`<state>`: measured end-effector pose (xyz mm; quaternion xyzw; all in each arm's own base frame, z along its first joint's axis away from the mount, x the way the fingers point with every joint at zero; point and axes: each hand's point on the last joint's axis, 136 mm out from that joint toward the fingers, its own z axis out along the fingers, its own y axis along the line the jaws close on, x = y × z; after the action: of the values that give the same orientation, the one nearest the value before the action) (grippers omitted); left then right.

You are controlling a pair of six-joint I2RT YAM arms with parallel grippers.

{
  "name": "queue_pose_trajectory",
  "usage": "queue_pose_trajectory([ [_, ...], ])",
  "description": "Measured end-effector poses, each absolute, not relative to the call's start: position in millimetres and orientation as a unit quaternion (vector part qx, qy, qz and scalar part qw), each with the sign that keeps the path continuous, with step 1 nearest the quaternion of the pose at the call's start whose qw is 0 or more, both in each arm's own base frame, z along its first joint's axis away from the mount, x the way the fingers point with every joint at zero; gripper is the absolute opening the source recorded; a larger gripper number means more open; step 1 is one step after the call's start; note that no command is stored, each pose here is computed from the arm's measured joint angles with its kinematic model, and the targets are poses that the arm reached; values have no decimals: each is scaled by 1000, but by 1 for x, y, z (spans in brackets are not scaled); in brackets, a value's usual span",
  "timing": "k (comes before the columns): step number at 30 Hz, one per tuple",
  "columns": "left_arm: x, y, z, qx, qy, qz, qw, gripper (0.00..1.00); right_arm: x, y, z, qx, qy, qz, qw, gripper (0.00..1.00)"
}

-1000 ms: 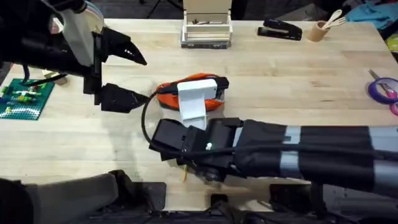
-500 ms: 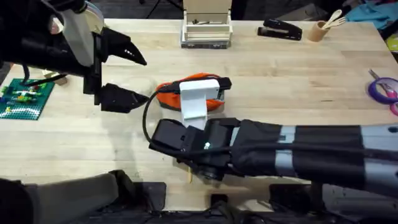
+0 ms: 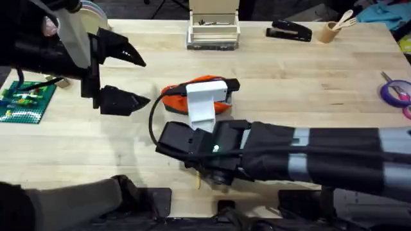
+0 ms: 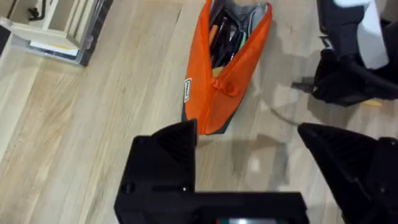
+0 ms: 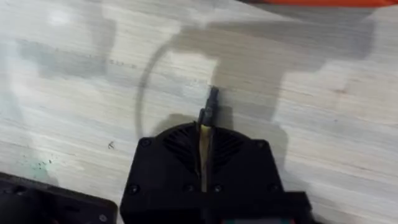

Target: Unzip the bag, pick up the pens from the table one at a time and place them inside, then zip the bag closed.

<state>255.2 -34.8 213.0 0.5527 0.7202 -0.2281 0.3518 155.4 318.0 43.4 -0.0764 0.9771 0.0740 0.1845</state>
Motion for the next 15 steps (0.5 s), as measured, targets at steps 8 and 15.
queue_pose_trajectory([
  [8, 255, -35, 213, 552, 720, -228, 352, 993, 162, 311, 82, -92, 966, 93, 222, 31],
  [15, 255, -35, 213, 552, 721, -228, 352, 993, 182, 301, 136, -75, 945, 132, 290, 31],
])
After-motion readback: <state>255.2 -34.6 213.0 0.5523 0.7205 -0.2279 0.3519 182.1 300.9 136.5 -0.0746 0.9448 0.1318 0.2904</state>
